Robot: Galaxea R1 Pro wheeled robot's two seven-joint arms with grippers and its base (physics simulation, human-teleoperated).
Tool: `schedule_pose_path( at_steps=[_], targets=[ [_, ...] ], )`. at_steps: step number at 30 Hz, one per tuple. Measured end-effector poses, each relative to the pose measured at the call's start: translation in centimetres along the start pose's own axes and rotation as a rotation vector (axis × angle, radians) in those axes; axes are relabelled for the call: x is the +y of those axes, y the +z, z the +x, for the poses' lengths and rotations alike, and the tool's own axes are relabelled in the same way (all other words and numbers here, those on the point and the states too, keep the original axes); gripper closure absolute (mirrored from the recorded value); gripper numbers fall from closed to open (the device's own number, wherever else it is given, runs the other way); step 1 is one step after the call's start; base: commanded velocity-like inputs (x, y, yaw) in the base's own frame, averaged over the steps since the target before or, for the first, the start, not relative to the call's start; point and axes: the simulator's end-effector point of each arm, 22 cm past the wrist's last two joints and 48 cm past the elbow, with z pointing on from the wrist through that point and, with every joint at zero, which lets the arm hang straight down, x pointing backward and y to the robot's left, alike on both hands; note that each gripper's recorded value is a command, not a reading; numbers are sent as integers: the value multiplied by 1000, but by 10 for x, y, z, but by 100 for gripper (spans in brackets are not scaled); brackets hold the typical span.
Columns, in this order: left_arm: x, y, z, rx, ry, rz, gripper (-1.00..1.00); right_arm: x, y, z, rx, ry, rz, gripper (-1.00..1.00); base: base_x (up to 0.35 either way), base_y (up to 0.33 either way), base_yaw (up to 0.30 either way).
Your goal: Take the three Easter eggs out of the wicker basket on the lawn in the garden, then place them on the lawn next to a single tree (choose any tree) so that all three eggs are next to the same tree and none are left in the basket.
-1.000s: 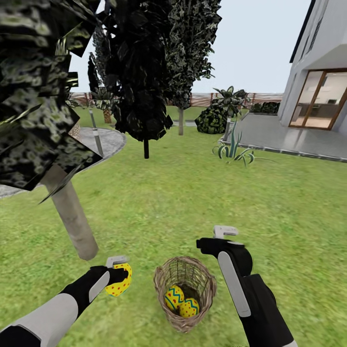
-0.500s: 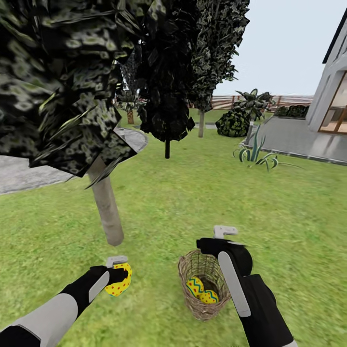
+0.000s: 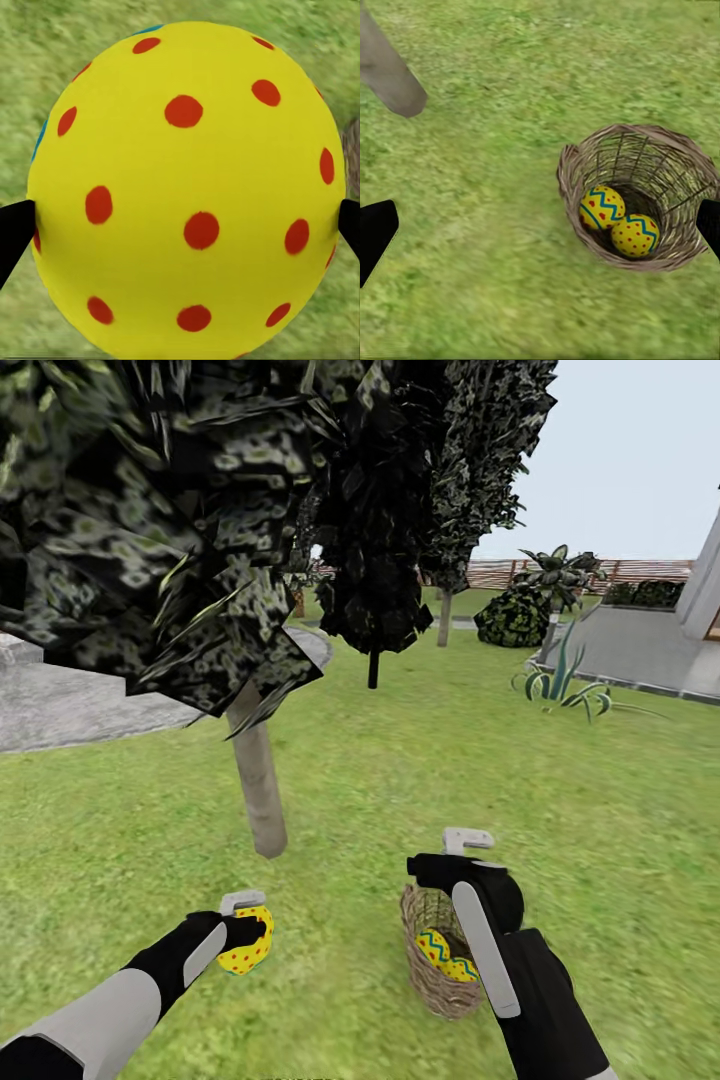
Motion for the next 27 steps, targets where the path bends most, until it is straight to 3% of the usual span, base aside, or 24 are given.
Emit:
schedule_pose_path(
  at_steps=[11, 27],
  targets=[
    [-1, 0, -1, -2, 0, 3, 100, 9, -1, 1, -2, -22, -12, -100, 1, 32, 277],
    [0, 0, 0, 0, -3, 2, 100, 12, -1, 1, -2, -30, -16, -100, -41, 263, 18]
  ],
)
